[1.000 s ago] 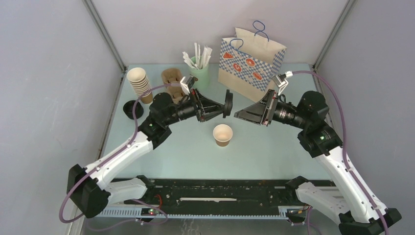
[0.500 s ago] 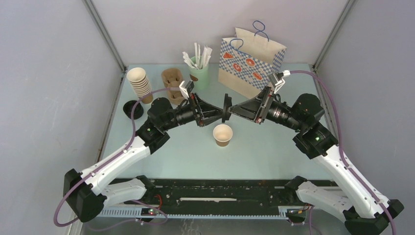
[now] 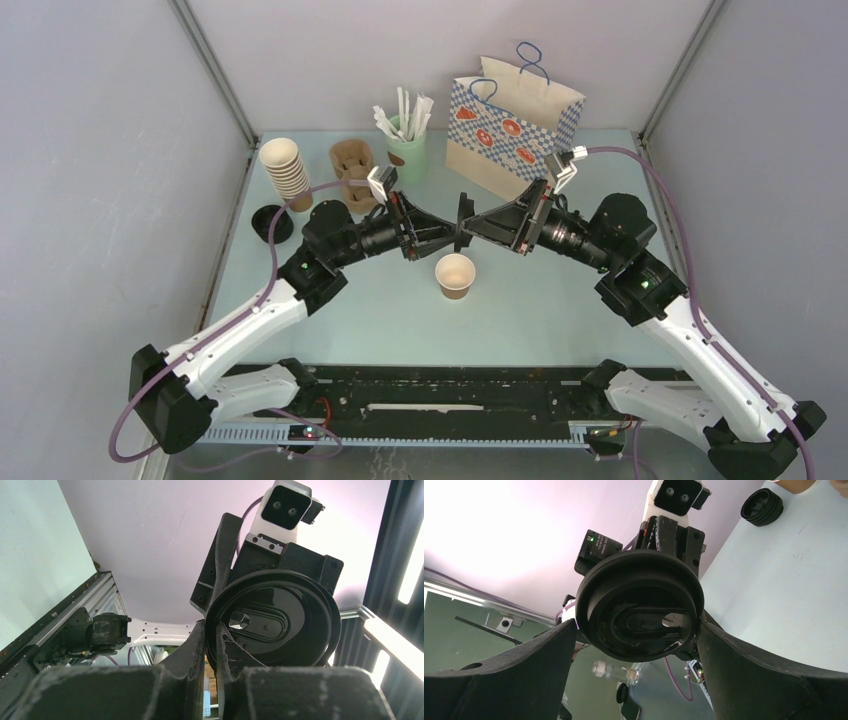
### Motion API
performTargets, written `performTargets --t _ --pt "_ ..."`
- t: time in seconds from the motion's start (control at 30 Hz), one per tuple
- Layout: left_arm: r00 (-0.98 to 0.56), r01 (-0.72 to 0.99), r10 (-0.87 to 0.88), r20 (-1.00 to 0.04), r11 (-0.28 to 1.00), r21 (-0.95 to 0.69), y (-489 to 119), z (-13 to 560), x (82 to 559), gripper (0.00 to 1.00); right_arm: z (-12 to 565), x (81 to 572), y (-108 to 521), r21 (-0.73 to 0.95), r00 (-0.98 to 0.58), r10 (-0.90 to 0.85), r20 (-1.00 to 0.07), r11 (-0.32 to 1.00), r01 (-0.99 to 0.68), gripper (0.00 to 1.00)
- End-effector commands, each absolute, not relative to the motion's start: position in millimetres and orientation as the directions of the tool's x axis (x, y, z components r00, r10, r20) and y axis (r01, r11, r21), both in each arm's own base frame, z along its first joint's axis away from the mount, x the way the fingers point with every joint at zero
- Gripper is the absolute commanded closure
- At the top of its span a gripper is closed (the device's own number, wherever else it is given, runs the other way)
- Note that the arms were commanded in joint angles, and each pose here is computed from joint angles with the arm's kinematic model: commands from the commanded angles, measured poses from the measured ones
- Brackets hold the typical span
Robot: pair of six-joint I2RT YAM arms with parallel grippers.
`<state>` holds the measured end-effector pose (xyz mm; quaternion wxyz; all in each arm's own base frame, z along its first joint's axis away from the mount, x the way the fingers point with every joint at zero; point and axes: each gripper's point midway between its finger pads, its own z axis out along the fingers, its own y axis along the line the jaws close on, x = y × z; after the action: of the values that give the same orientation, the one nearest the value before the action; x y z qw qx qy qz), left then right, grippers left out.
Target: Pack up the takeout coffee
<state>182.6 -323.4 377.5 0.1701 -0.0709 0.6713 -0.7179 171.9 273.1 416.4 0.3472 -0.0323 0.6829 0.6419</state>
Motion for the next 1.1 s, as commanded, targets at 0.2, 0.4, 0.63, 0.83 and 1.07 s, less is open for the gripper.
performTargets --t 0.2,0.4,0.63,0.83,1.07 --pt "-0.931 0.166 -0.343 -0.128 -0.084 -0.982 -319 382 175 0.87 432 165 267 0.845 -0.73 0.451 -0.513 0.115 -0.522 0.01" --pt "-0.929 0.167 -0.346 -0.129 -0.081 -0.983 -319 382 175 0.87 431 166 268 0.847 -0.732 0.451 -0.511 0.119 -0.518 0.07" --pt "-0.927 0.172 -0.349 -0.139 -0.067 -0.983 -320 381 173 0.87 428 169 270 0.852 -0.737 0.448 -0.505 0.125 -0.508 0.13" --pt "-0.922 0.172 -0.358 -0.146 -0.044 -0.984 -318 377 174 0.88 421 172 269 0.858 -0.739 0.45 -0.502 0.154 -0.49 0.14" --pt "-0.92 0.175 -0.361 -0.153 -0.029 -0.984 -317 375 174 0.87 417 174 271 0.86 -0.741 0.448 -0.501 0.165 -0.482 0.23"
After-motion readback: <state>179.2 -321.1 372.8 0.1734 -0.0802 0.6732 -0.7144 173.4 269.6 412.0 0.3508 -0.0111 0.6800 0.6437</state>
